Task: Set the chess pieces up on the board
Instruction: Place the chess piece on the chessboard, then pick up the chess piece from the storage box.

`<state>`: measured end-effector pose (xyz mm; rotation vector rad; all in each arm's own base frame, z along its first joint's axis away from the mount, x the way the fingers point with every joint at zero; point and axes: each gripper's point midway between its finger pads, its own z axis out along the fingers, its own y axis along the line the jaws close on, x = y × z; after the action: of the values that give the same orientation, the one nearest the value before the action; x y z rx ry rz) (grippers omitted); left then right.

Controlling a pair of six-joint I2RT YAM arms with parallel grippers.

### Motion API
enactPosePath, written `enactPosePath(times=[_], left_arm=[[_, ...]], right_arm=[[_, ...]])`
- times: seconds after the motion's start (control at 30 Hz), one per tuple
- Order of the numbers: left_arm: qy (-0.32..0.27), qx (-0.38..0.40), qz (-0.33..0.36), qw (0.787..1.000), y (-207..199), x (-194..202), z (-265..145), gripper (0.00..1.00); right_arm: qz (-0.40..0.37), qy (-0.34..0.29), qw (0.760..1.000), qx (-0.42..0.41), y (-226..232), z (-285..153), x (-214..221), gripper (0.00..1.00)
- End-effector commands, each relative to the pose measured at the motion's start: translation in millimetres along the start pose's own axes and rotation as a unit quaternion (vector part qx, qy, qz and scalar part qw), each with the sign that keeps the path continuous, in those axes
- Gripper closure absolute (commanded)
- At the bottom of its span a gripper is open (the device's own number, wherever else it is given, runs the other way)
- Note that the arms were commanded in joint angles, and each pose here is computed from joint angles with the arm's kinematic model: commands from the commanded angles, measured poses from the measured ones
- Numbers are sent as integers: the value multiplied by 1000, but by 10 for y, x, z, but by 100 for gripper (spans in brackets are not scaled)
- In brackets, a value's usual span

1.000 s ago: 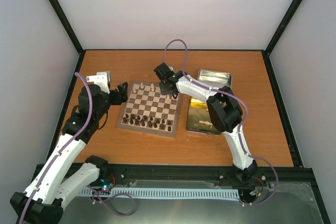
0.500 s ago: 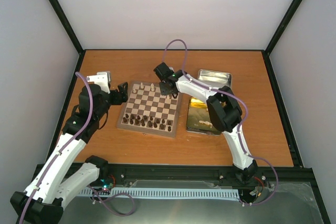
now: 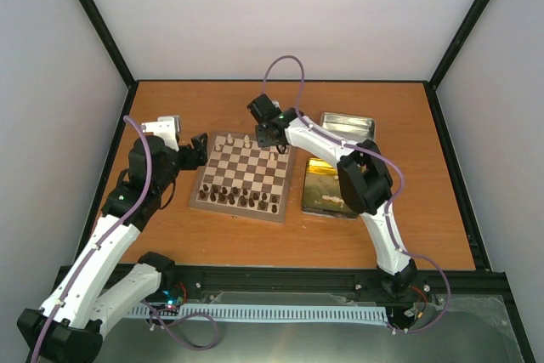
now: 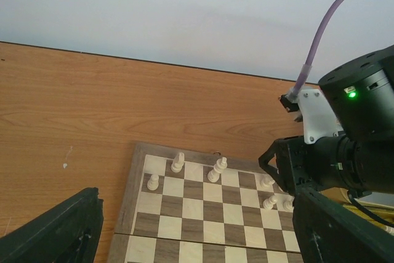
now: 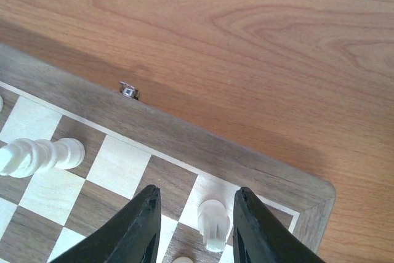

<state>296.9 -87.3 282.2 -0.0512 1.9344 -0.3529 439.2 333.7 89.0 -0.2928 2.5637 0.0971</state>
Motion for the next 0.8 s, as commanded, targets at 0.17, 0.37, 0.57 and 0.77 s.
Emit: enactPosePath(times=[0.17,0.37,0.57,0.77], left_arm=[[-2,5,5,1000,-27,-44,-41,15],[3,13,6,1000,-55,-21,-21,15],[13,22,5,1000,-88,9,21,15],[19,29,5,999,-120,24,63,15]], right_arm=[[41,-69,997,-9,-121,-604,-245,64],[78,-93,993,-2,-464,-882,-147,63],[113,-82,989,39,-991,-993,249,62],[156,-38,982,102,-1626,-985,892,58]])
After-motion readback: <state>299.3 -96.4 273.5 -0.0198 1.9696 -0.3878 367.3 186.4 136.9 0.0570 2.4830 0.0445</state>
